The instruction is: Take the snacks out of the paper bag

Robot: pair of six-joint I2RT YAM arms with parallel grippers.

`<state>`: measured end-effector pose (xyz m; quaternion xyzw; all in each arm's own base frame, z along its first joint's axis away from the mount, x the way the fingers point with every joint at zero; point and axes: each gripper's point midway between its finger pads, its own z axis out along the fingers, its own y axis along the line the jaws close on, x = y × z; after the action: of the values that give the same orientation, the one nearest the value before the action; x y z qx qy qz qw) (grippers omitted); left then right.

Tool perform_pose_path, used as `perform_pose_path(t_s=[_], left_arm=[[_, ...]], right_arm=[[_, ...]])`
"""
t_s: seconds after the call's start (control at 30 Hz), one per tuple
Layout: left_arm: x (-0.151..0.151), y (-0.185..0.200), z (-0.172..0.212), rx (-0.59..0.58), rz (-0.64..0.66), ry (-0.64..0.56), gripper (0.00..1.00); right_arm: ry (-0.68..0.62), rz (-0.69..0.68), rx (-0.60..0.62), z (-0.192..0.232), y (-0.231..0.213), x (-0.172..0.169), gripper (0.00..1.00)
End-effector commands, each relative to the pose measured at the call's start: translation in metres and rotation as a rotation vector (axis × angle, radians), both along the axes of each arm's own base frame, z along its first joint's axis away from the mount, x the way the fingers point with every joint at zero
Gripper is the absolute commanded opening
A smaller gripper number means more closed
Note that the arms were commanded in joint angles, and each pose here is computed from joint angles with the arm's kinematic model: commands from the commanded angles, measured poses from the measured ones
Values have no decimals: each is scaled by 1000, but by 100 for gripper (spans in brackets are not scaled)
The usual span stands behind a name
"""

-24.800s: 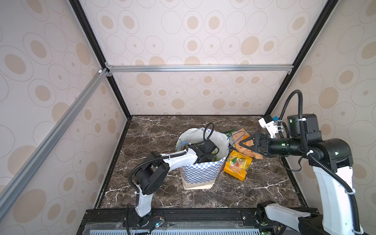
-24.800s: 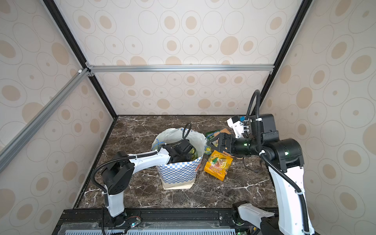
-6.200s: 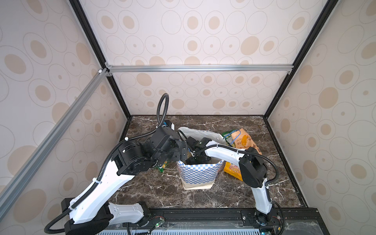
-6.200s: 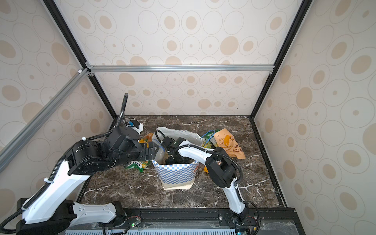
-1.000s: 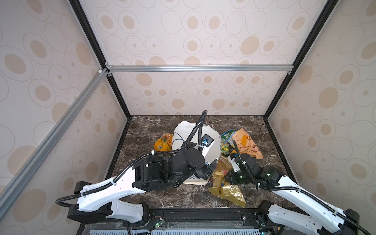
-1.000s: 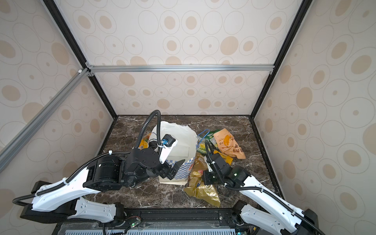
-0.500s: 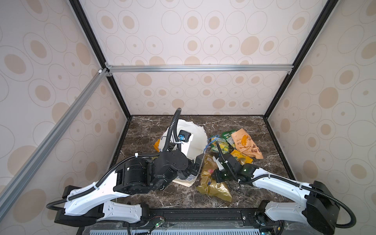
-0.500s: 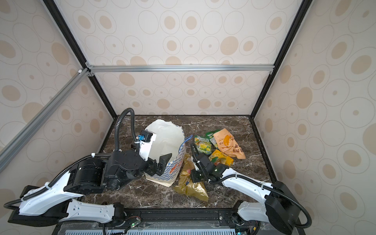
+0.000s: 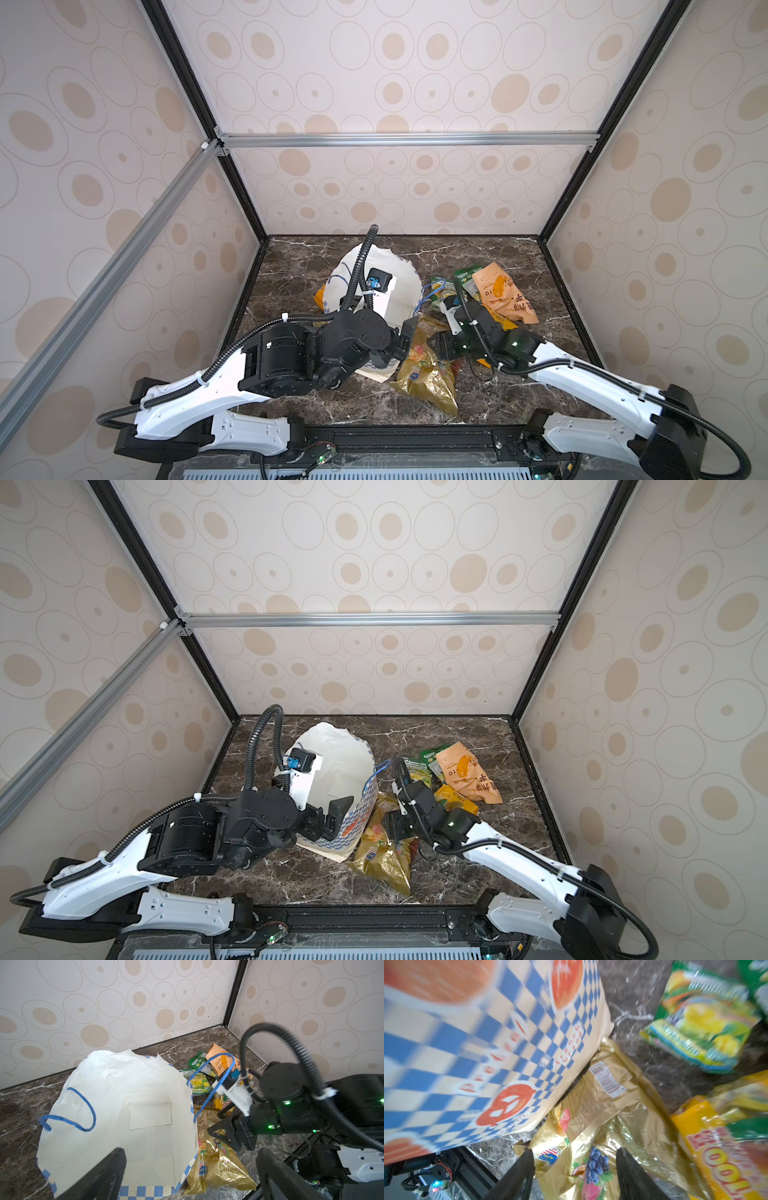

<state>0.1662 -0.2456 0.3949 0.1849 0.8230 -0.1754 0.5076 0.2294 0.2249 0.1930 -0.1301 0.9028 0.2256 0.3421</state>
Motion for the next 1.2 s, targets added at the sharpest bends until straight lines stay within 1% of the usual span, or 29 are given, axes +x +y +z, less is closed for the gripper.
perform_pose_path(t_s=[0.0, 0.1, 0.2, 0.3, 0.33, 0.43, 0.5, 0.57, 0.63, 0.77, 0.87, 0.93, 1.03, 1.07, 1.17], left_arm=[[6, 9, 10, -10, 63, -14, 98], [17, 32, 18, -25, 203, -41, 98], [33, 73, 29, -77, 380, -84, 98], [46, 103, 44, -133, 464, -143, 98], [51, 113, 48, -135, 492, -164, 98], [66, 140, 54, -83, 582, -200, 98], [83, 152, 50, -15, 620, -197, 98], [107, 165, 41, 20, 637, -159, 98], [127, 185, 33, 30, 673, -129, 98], [159, 225, 20, 27, 748, -109, 98], [179, 254, -7, 6, 803, -76, 98], [186, 275, -30, -9, 866, -79, 98], [188, 310, -83, -32, 977, -59, 98], [187, 319, -99, -27, 1009, -57, 98], [173, 336, -143, 55, 1089, -63, 98]], right_arm=[[-103, -85, -91, 29, -41, -2, 74], [-218, -218, -124, 55, -81, -2, 88], [-341, -415, -155, 68, -130, -3, 100], [-459, -581, -180, 68, -172, -7, 100], [-492, -631, -192, 66, -185, -10, 100], [-582, -740, -245, 56, -214, -14, 100], [-605, -793, -284, 44, -228, -17, 100], [-596, -835, -314, 29, -239, -19, 100], [-566, -860, -332, 15, -246, -19, 100], [-496, -879, -365, -12, -251, -13, 100], [-450, -895, -379, -23, -254, -5, 100], [-438, -895, -381, -26, -256, 5, 100], [-414, -886, -381, -34, -261, 25, 100], [-391, -901, -387, -41, -268, 32, 100], [-302, -943, -395, -68, -285, 48, 100]])
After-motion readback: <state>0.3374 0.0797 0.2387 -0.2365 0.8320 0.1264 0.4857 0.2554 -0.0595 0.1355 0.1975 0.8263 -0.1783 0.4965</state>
